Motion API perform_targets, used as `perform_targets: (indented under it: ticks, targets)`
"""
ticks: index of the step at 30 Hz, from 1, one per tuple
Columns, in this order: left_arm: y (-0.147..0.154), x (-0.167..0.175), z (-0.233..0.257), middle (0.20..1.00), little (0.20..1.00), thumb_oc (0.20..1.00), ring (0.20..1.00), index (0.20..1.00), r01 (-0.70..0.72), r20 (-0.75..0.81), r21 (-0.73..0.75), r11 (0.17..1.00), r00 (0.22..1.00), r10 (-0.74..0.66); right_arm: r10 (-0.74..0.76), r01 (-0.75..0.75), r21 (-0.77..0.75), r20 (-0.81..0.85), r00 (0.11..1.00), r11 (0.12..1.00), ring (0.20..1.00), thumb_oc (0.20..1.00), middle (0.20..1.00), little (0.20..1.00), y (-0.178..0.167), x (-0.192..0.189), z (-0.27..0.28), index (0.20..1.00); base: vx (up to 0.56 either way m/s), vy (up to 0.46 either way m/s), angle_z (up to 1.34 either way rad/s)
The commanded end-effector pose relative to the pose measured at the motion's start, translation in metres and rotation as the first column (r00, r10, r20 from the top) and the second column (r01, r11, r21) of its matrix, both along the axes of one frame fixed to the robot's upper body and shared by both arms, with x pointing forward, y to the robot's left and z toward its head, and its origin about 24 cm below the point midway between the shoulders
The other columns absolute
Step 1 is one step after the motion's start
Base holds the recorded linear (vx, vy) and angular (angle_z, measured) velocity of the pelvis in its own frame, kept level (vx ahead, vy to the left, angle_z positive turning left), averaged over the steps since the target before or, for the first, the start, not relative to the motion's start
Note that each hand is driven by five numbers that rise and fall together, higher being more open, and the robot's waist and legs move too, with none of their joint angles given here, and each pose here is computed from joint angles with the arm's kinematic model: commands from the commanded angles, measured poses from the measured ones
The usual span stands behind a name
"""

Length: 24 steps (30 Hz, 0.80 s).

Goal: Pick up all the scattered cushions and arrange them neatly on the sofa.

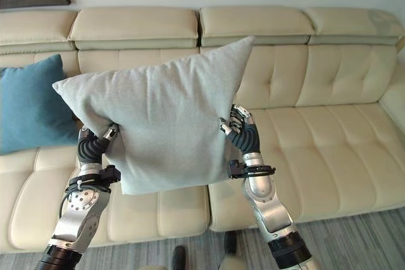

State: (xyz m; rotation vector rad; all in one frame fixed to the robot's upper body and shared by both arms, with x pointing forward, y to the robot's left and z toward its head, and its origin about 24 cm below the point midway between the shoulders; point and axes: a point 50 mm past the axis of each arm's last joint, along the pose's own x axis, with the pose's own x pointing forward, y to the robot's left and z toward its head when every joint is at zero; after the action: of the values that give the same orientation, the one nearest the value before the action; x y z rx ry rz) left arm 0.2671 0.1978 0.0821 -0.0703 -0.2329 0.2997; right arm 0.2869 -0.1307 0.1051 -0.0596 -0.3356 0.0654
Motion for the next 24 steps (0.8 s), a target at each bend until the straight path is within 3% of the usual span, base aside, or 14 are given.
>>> perform_targets:
  ticks: [1, 7, 10, 16, 24]
  targets:
    - [-0.050, 0.025, 0.065, 0.200, 0.200, 0.200, 0.200, 0.200, 0.173, 0.302, 0.073, 0.982, 0.935, -0.187, 0.156, -0.164, 0.005, 0.276, 0.948, 0.987, 0.200, 0.200, 0.200, 0.200, 0.041, 0.005, 0.063, 0.200, 0.06, -0.098, 0.00]
    - [-0.074, 0.070, 0.113, 0.200, 0.200, 0.200, 0.200, 0.200, 0.149, 0.377, 0.132, 0.980, 0.907, -0.189, 0.105, -0.092, -0.055, 0.299, 0.948, 0.994, 0.200, 0.200, 0.200, 0.200, 0.063, 0.048, 0.096, 0.200, -0.16, -0.094, 0.03]
    - [-0.082, 0.096, 0.173, 0.200, 0.200, 0.200, 0.200, 0.200, 0.088, 0.462, 0.223, 0.971, 0.868, -0.185, 0.023, 0.022, -0.107, 0.407, 0.913, 0.994, 0.200, 0.200, 0.200, 0.200, 0.060, 0.075, 0.157, 0.200, -0.16, -0.084, 0.22]
    - [-0.083, 0.102, 0.265, 0.200, 0.200, 0.200, 0.200, 0.200, -0.075, 0.609, 0.320, 0.945, 0.780, -0.144, -0.065, 0.169, -0.118, 0.603, 0.795, 0.979, 0.200, 0.200, 0.200, 0.200, 0.055, 0.076, 0.249, 0.200, -0.06, -0.040, 0.14]
    - [-0.078, 0.099, 0.327, 0.200, 0.200, 0.200, 0.200, 0.200, -0.262, 0.665, 0.403, 0.877, 0.743, -0.084, -0.103, 0.284, -0.127, 0.733, 0.673, 0.950, 0.200, 0.200, 0.200, 0.200, 0.057, 0.061, 0.321, 0.200, 0.02, -0.022, 0.10]
